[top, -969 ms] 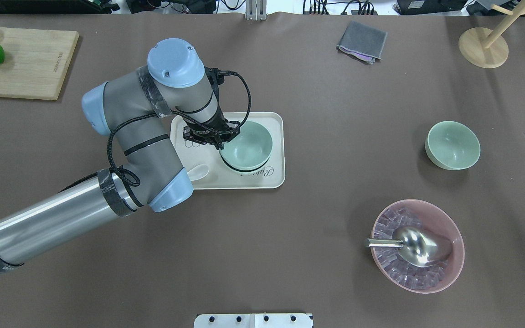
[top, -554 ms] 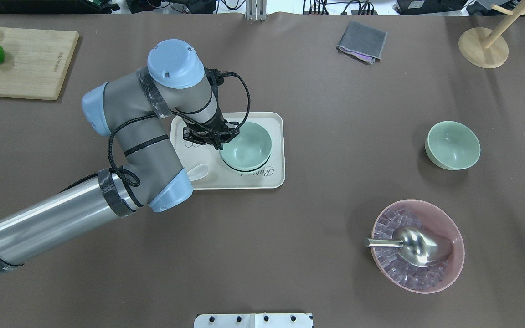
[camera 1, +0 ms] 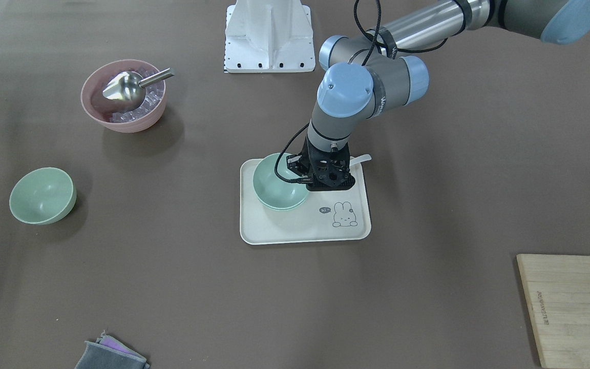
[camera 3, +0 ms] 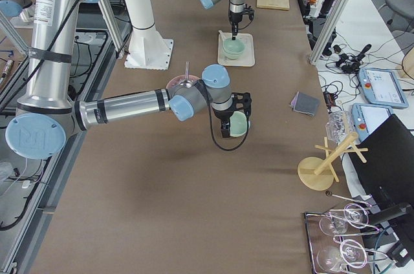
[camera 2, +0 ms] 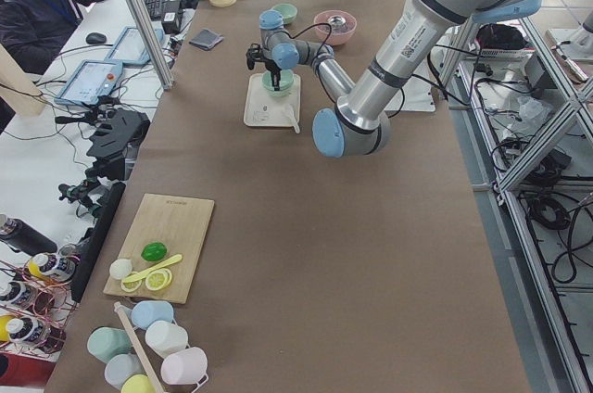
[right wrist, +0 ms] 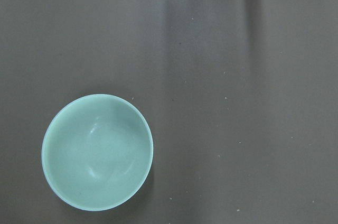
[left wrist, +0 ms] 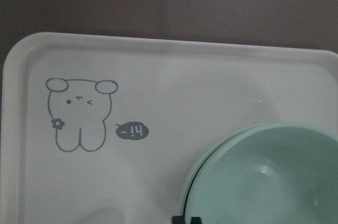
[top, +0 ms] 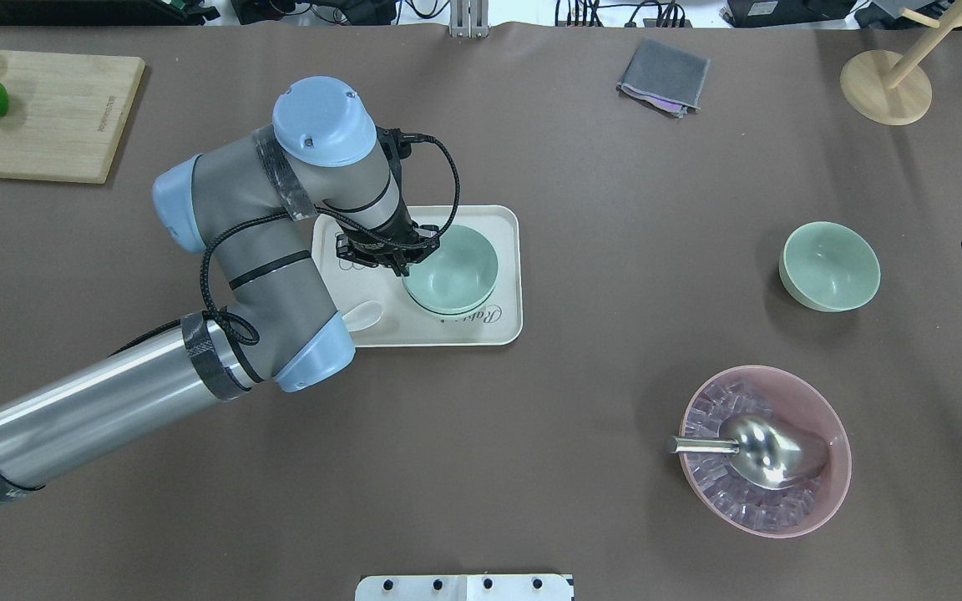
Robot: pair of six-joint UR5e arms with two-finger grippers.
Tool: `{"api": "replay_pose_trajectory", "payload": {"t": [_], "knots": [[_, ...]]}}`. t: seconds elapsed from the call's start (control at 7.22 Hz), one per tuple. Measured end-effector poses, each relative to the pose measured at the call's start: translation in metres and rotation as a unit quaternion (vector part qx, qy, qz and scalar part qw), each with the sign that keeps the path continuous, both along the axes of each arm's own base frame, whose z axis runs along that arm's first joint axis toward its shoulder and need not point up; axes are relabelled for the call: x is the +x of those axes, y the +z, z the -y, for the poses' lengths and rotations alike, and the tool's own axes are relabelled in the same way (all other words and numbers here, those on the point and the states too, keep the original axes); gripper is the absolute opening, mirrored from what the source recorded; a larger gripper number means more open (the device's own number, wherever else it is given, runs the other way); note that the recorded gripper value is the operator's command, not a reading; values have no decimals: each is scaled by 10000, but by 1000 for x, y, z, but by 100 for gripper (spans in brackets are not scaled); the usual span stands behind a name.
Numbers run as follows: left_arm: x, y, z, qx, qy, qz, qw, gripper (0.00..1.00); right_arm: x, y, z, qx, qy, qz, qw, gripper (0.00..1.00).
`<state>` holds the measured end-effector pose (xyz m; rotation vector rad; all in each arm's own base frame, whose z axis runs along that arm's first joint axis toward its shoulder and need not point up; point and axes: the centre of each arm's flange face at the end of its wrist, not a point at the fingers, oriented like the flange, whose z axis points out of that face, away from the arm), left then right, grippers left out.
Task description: Stack green bowls together
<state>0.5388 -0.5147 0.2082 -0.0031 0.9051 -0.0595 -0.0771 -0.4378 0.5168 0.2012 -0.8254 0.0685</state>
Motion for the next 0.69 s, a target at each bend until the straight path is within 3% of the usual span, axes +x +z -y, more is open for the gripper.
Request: {"api": "replay_pose_trajectory", "payload": {"t": [0.55,0.69], "knots": [[3,0,-2,14,14,-9,10000,0,0,0,0,0,0,0,10000,100],[3,0,-3,18,17,-13,10000,17,0,0,0,-1,0,0,10000,100]]}}
